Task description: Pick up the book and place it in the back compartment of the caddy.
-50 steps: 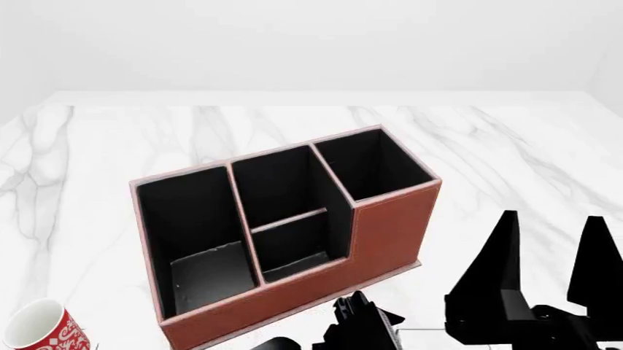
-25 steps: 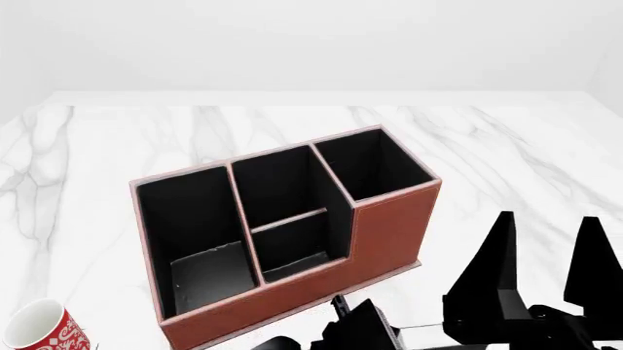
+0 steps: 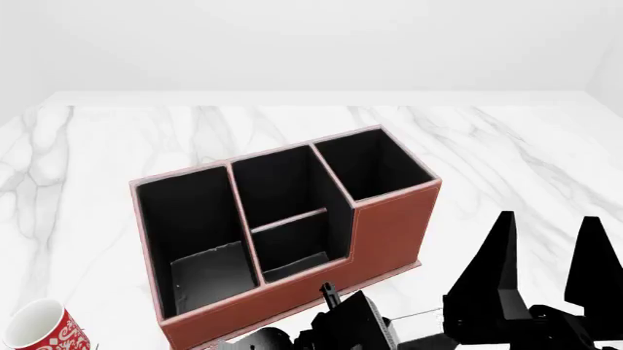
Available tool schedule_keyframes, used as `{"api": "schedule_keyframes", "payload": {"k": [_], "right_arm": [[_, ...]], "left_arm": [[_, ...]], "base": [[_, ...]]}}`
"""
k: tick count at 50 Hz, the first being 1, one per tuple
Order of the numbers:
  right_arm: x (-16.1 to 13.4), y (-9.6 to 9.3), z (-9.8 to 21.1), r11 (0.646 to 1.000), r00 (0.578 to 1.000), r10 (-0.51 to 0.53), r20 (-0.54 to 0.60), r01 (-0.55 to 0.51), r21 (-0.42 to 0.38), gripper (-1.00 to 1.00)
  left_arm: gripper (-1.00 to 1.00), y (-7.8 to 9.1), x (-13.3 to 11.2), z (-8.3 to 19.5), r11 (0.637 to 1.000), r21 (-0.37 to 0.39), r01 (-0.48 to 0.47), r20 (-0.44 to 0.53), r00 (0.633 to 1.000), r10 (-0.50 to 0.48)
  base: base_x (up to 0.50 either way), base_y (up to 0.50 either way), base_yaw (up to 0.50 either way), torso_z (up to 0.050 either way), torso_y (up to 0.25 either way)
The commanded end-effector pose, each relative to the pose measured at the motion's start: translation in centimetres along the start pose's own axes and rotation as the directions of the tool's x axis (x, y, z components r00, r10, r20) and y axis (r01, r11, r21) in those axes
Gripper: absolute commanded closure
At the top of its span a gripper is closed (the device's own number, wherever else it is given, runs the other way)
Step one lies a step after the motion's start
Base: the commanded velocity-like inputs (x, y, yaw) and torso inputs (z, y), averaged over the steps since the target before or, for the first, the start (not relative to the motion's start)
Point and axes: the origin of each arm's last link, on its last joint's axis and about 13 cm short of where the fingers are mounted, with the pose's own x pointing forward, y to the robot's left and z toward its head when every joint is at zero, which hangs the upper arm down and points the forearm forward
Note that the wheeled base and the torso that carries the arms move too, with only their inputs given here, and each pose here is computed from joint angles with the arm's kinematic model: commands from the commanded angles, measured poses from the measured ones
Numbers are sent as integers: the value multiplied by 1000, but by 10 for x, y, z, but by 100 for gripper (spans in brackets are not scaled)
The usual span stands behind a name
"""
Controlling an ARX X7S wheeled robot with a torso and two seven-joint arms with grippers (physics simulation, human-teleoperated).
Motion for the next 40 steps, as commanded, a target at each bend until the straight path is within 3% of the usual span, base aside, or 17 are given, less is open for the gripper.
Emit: {"api": "schedule_keyframes", "payload": {"k": [1,8,21,30,40], "right_arm": [[2,-1,6,1000,1000,5,31,-4,-23,-100],[2,-1,8,1000,999,5,37,-4,-24,-100],[2,-1,7,1000,999,8,35,-7,-24,-100],[1,0,6,1000,999,13,31,-12,-26,-100],[1,0,6,1000,999,17,29,-16,-26,-100]], "left_arm": [[100,7,-26,35,997,56,-49,78,996,45],[100,2,-52,55,990,96,-104,124,988,91],[100,-6,-83,67,978,141,-154,131,982,136],[100,-3,-107,85,973,138,-183,115,979,167],[100,6,-127,94,980,118,-163,29,987,161]], "base": [[0,0,0,0,0],[0,0,0,0,1],[0,0,0,0,1],[0,0,0,0,1],[0,0,0,0,1]]}}
